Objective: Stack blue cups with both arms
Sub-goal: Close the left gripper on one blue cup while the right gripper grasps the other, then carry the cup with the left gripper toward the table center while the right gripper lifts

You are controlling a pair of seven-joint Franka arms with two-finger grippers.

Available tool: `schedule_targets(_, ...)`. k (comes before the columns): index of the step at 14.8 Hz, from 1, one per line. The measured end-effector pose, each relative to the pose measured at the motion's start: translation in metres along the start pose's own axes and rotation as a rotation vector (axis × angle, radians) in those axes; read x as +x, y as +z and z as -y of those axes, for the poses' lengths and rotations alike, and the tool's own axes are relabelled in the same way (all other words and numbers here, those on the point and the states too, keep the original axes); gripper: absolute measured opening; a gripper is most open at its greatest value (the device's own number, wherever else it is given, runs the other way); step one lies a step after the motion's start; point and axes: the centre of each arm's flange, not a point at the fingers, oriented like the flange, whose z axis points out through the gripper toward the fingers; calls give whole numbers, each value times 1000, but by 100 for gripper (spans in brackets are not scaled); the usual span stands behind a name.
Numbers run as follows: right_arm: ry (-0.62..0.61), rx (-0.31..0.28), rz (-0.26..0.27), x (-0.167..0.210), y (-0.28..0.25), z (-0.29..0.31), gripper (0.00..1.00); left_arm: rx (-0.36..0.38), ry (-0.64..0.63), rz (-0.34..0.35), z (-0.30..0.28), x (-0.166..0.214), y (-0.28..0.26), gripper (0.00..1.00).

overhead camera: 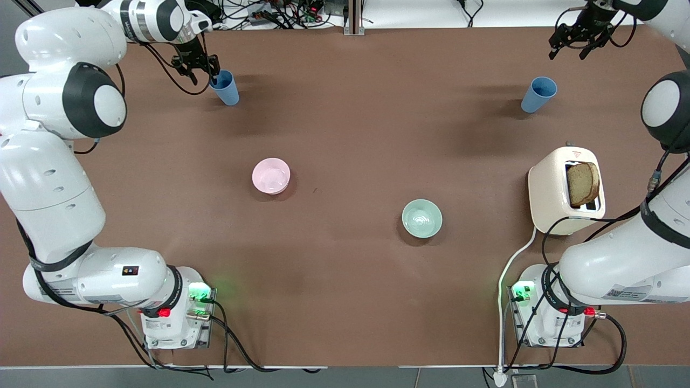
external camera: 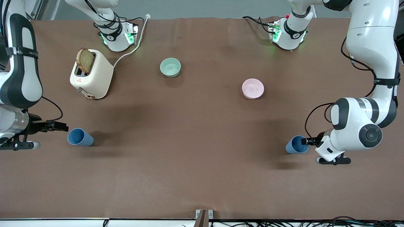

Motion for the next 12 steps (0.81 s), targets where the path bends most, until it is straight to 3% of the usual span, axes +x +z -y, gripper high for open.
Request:
schedule_targets(1,-6,-3,-4,3,10,-5,100,0,1,0,-1,1,4,66)
schedule_targets(2,-6,-5,-6,6,22,-11,100,-1,2,1,-1,1,8,59)
schedule_targets(7,-6,-28,-27,13,76,-27,100,-7,2,-1,-3,3,10,10)
schedule_targets(11,-9,-36,-40,17,105,-27,96,-12,3,-26,-5,7,-2,6)
schedule_targets(12,-9,-38,-45,18,111,-28,88,-14,5,-42,-7,10,-12,6)
